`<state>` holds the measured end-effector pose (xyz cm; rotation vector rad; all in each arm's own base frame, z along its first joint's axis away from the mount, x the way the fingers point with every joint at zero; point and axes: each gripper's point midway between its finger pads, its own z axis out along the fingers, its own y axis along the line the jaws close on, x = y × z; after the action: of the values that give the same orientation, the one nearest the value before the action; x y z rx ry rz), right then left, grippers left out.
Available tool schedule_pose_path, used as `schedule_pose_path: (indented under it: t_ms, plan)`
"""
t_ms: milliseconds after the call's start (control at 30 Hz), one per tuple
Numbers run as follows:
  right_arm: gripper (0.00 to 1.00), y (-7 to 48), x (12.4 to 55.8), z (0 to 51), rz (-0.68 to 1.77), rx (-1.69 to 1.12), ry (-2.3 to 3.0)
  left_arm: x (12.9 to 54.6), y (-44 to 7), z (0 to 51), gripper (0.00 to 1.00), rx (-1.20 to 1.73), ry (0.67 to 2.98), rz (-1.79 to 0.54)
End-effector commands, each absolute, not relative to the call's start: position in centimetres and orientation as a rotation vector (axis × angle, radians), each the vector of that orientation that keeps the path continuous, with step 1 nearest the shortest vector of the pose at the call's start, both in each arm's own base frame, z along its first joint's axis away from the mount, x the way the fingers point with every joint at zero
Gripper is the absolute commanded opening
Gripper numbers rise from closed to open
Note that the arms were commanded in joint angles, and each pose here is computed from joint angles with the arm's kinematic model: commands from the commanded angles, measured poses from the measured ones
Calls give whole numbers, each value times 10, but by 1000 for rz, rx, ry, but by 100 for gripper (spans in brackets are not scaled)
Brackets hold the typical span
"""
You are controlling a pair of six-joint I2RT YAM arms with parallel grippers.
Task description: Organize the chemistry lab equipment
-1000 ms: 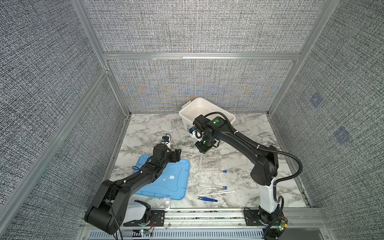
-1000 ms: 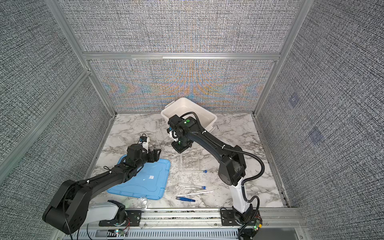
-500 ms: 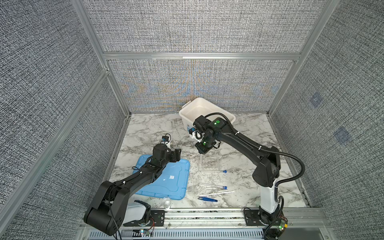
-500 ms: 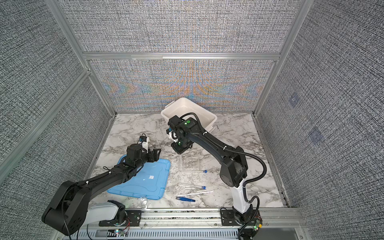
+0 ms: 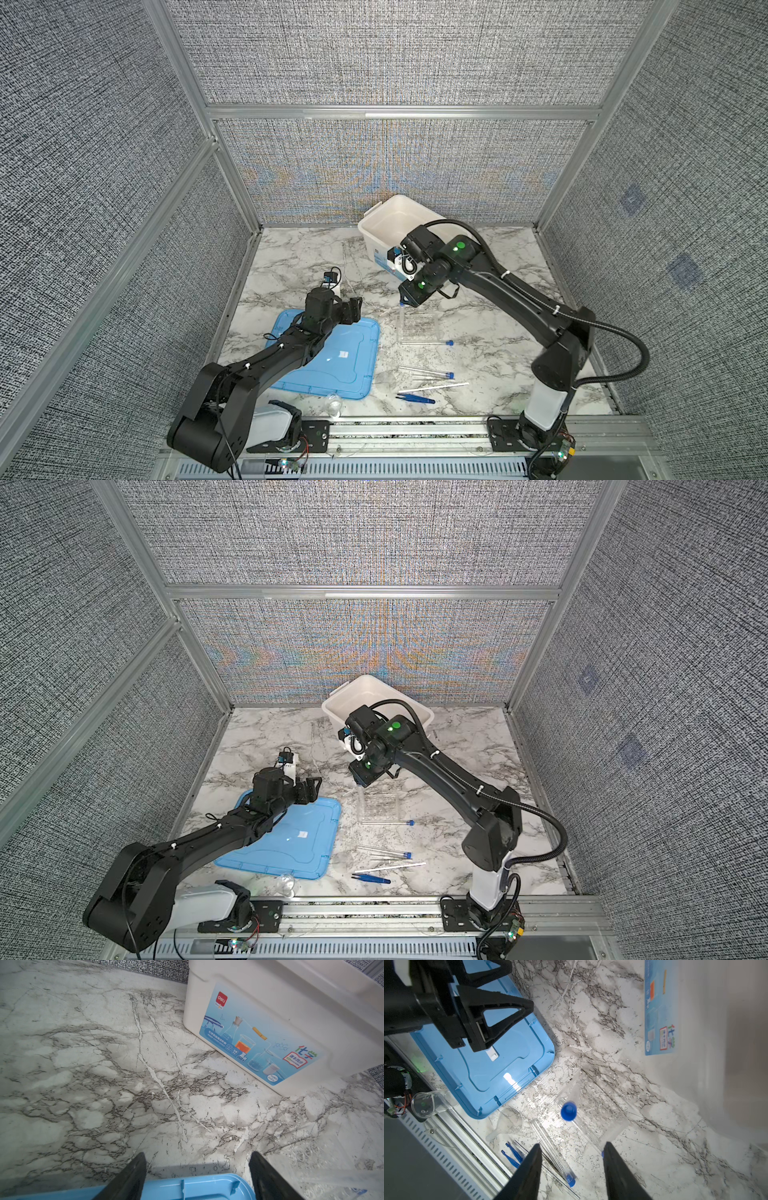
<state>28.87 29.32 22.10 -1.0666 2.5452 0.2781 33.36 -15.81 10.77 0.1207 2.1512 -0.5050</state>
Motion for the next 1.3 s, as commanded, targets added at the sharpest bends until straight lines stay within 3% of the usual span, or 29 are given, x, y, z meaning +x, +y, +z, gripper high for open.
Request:
schedule_pose_path:
  t_ms: [0,167,233,267,467,700,867,1267]
  plan:
    - [56,278,294,233,217,-995,2478,335,-157,113,79,135,2125,-496]
    - [79,240,290,235,146,-783,2461,334,-162,116,79,153,2101,-528]
    - [98,228,278,224,191,-699,2505,334,-164,116,79,160,2098,-534]
    - [99,224,271,219,238,-668,2540,334,-164,115,79,164,2102,-532]
    - [99,192,226,176,528,-314,2819,333,-167,121,79,204,2089,-526]
    - [89,164,183,112,556,73,3008,329,-162,131,79,222,2028,-495]
    - [81,161,158,75,613,171,3087,331,-153,136,79,205,1999,-431]
    - [62,159,126,46,676,378,3169,333,-124,159,79,130,1895,-272]
